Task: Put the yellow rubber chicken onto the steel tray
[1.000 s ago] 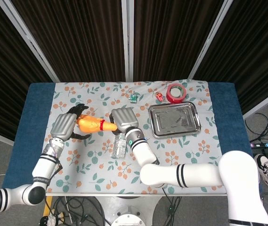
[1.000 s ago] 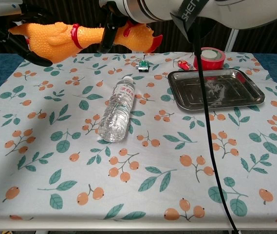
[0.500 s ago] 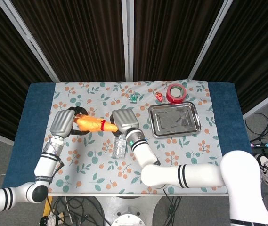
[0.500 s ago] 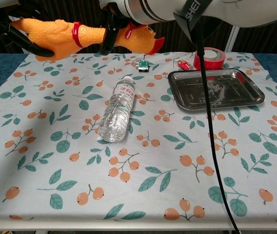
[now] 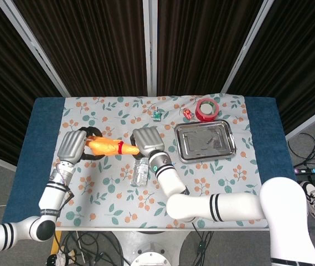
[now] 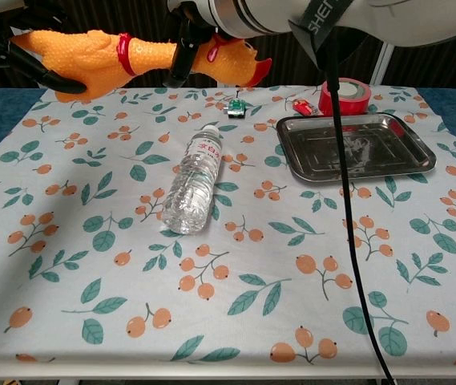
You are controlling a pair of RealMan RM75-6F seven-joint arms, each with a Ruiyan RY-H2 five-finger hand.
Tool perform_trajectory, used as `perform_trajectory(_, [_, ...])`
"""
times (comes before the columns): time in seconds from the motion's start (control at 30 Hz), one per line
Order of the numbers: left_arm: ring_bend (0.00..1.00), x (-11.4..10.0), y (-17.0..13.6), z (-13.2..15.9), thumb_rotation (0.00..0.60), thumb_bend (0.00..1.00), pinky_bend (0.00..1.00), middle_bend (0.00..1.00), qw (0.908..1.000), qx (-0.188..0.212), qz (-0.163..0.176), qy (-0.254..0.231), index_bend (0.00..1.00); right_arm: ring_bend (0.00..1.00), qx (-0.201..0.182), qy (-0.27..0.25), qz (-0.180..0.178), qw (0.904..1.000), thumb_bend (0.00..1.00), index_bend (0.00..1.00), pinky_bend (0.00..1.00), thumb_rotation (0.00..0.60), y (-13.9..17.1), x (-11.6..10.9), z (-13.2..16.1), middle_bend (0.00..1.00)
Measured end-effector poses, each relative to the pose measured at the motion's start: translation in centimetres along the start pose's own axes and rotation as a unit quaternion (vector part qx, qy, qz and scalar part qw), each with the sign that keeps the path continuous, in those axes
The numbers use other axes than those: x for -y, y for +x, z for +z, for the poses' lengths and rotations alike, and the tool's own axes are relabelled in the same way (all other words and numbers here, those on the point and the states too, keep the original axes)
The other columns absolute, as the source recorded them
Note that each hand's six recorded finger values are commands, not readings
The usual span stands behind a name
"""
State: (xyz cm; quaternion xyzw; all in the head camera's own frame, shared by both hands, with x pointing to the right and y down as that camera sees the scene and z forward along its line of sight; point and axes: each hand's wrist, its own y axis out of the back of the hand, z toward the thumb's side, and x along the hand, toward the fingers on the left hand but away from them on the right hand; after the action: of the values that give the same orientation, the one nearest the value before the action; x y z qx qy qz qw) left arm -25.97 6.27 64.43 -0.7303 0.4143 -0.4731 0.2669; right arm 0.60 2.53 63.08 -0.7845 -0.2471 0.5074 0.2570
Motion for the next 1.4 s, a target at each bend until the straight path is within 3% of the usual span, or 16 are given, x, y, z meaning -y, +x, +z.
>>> perform_trajectory(0.1, [0.15,0.2,-0.3,0.2,0.411,0.16,0.40,0.17,0.9998,0.001,-0.022,-0.002,0.16,0.81,0.004,0.000,-0.003,1.0000,0.29,1.00,1.00,0.600,-0.2,0.0,-0.1,0.87])
perform_trajectory(0.2, [0.09,-0.1,-0.5,0.3,0.400,0.15,0.33,0.10,0.9998,0.006,-0.019,0.001,0.14,0.81,0.009,-0.002,-0.005,0.9999,0.29,1.00,1.00,0.600,-0.4,0.1,-0.2,0.87])
perform_trajectory(0.43, [0.08,-0.1,-0.6,0.7,0.410,0.15,0.30,0.08,0.9998,0.017,-0.007,0.011,0.14,0.81,0.016,-0.017,-0.006,0.9997,0.29,1.00,1.00,0.600,-0.9,0.3,-0.3,0.87])
perform_trajectory(0.67, [0.08,0.4,-0.4,0.8,0.461,0.15,0.30,0.08,0.9994,0.018,-0.008,0.029,0.14,0.81,0.014,-0.025,-0.001,0.9996,0.29,1.00,1.00,0.600,-1.0,0.7,0.1,0.87])
perform_trajectory(0.8, [0.08,0.5,-0.2,0.7,0.565,0.15,0.29,0.08,0.9990,0.013,-0.011,0.041,0.14,0.81,0.015,-0.033,0.009,0.9993,0.29,1.00,1.00,0.600,-0.9,0.9,0.2,0.87])
perform_trajectory(0.9, [0.09,0.6,0.0,0.5,0.599,0.16,0.30,0.12,0.9988,0.006,-0.017,0.045,0.17,0.81,0.015,-0.037,0.015,0.9991,0.29,1.00,1.00,0.600,-0.8,0.9,0.1,0.87])
perform_trajectory(1.0, [0.16,0.5,0.2,0.5,0.599,0.23,0.35,0.23,0.9989,-0.001,-0.017,0.044,0.25,0.81,0.017,-0.041,0.020,0.9988,0.29,1.00,1.00,0.600,-0.7,1.0,0.1,0.87])
perform_trajectory(1.4, [0.57,0.2,0.4,0.6,0.599,0.46,0.62,0.66,0.9998,0.007,0.019,0.006,0.65,0.81,0.022,-0.043,0.025,0.9985,0.29,1.00,1.00,0.600,-0.5,1.0,0.0,0.87])
